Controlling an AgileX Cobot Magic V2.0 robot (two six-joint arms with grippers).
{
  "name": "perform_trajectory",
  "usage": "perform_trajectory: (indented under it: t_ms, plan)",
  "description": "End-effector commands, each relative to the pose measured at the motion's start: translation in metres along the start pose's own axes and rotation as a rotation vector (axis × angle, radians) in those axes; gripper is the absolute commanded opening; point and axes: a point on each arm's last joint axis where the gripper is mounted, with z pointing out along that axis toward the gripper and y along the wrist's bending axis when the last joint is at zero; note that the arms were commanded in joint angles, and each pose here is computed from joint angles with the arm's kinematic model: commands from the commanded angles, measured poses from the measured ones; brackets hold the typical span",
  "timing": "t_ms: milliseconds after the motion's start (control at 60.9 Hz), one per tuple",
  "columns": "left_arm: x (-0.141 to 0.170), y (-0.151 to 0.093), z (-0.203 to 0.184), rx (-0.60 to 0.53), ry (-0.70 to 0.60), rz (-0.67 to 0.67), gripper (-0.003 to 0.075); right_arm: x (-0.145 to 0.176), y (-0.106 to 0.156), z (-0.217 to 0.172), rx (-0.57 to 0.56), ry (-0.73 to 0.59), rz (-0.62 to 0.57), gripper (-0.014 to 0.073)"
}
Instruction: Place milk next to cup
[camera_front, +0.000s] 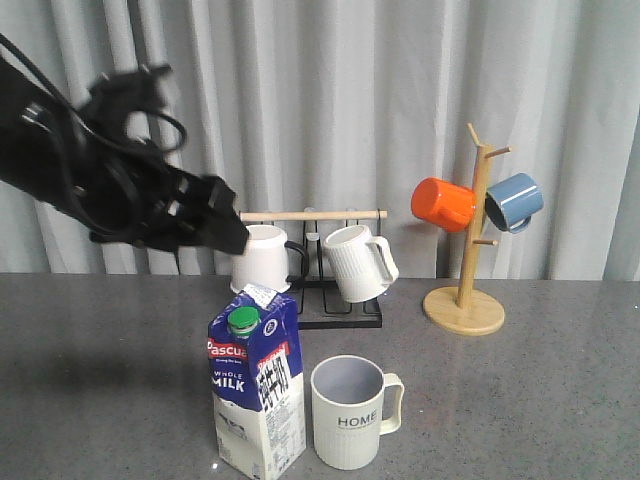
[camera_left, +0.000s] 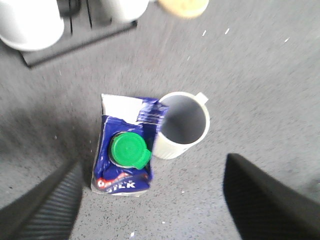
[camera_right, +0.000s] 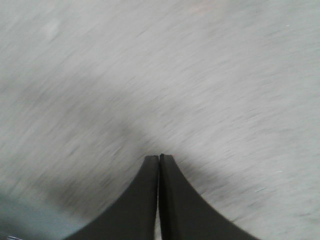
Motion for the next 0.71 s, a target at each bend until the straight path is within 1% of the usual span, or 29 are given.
perform_trajectory:
  t_ms: [0, 66, 82, 148, 164, 230, 328, 493, 575, 640, 690]
  plan:
    - [-0.002, -0.016, -0.054, 0.000, -0.142, 0.043, 0.0377, -0.021, -0.008, -0.005, 0.084, -0.184, 0.021, -0.0005]
    - [0.001, -0.018, -0.068, -0.020, -0.171, 0.055, 0.0277, -0.026, -0.012, -0.007, 0.126, -0.241, 0.023, -0.0005]
    - [0.001, -0.018, -0.071, -0.023, -0.178, 0.058, 0.0235, -0.028, -0.013, -0.007, 0.133, -0.254, 0.034, -0.0005]
    - [0.003, -0.020, -0.084, -0.035, -0.202, 0.069, 0.0124, -0.032, -0.016, -0.009, 0.166, -0.310, 0.027, -0.0005]
    - [0.004, -0.021, -0.088, -0.040, -0.211, 0.073, 0.0084, -0.033, -0.016, -0.010, 0.171, -0.319, 0.027, -0.0005]
    - [0.007, -0.023, -0.100, -0.054, -0.236, 0.087, -0.0010, -0.036, -0.018, -0.011, 0.186, -0.350, 0.024, -0.0005]
    - [0.012, -0.027, -0.119, -0.072, -0.274, 0.113, -0.0008, -0.038, -0.018, -0.012, 0.201, -0.374, 0.004, -0.0005]
    - [0.026, -0.035, -0.154, -0.074, -0.347, 0.140, -0.0008, -0.038, -0.019, -0.012, 0.203, -0.377, -0.002, -0.0005]
    - [0.040, -0.039, -0.167, -0.074, -0.368, 0.150, -0.0008, -0.038, -0.019, -0.012, 0.203, -0.377, -0.002, -0.0005]
    - [0.055, -0.038, -0.167, -0.070, -0.370, 0.141, -0.0008, -0.038, -0.019, -0.012, 0.203, -0.377, -0.002, -0.0005]
    - [0.068, -0.039, -0.171, -0.072, -0.408, 0.136, -0.0008, -0.038, -0.019, -0.012, 0.203, -0.377, -0.002, -0.0005]
